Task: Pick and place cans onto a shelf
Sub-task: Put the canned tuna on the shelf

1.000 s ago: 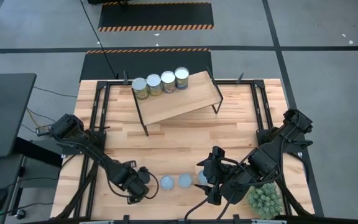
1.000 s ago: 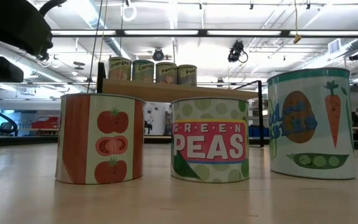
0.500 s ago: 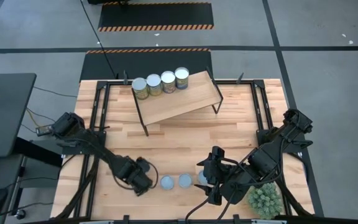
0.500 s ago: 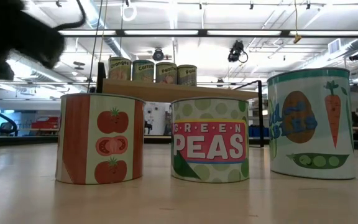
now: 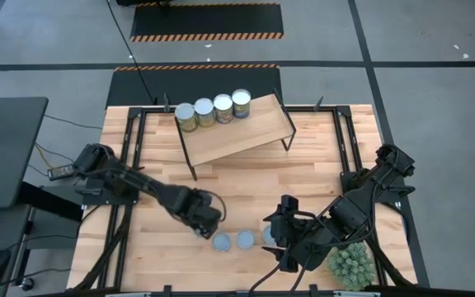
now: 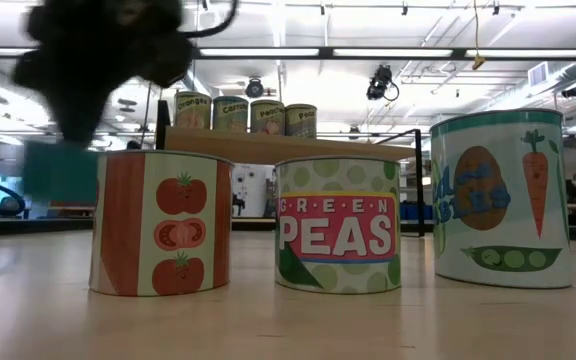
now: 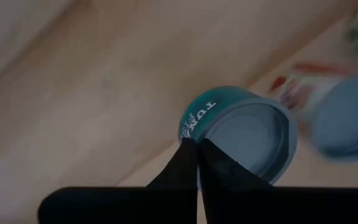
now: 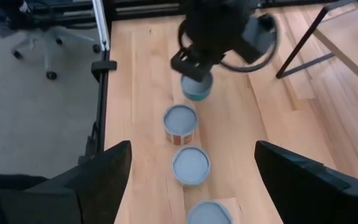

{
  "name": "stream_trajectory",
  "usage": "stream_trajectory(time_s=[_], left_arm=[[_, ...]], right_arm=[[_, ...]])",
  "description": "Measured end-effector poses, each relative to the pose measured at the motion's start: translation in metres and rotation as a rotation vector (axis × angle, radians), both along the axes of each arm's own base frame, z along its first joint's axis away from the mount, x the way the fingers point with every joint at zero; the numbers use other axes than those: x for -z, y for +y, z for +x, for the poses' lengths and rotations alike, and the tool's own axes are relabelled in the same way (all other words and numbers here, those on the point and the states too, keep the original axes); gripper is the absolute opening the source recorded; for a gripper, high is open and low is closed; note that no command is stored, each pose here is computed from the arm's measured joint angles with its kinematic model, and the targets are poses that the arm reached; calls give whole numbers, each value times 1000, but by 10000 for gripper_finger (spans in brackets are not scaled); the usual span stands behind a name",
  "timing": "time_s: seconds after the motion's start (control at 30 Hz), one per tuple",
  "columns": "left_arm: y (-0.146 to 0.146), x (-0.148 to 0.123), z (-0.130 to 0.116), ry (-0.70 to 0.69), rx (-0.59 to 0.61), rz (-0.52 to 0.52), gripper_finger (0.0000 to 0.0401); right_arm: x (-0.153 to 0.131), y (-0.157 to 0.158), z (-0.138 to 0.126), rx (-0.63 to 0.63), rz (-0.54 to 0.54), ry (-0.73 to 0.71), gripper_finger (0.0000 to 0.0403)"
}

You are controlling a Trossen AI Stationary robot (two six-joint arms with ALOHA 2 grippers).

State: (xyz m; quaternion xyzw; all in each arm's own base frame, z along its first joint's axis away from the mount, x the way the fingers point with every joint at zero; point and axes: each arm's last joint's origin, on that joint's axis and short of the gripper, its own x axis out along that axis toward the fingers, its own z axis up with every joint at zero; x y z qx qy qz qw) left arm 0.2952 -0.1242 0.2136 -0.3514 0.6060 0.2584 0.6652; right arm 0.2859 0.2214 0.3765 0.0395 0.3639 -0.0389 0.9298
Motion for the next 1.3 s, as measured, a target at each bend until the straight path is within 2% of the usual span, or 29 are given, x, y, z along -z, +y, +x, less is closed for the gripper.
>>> stream_trajectory(time_s=[0.17,0.4,0.7,0.83,1.0,1.3], left_arm=[[24,-16,17,-47,-9,-10,1],[61,-55,39,-159,-5,-7,1],[124,-117,43,-223,13,86,1],[148,-134,39,-230,-1,115,1],[169,-142,29,-176,2,133,1],[191,-138,10,-2,-13,236,0]], right_arm=[[2,-2,-3,14,-9,30,348],[3,0,-7,9,-24,51,348],[4,-1,-9,18,-29,68,348],[4,-1,-9,24,-27,65,348],[4,-2,-8,45,-18,57,348],[3,-2,-7,63,-10,35,348]])
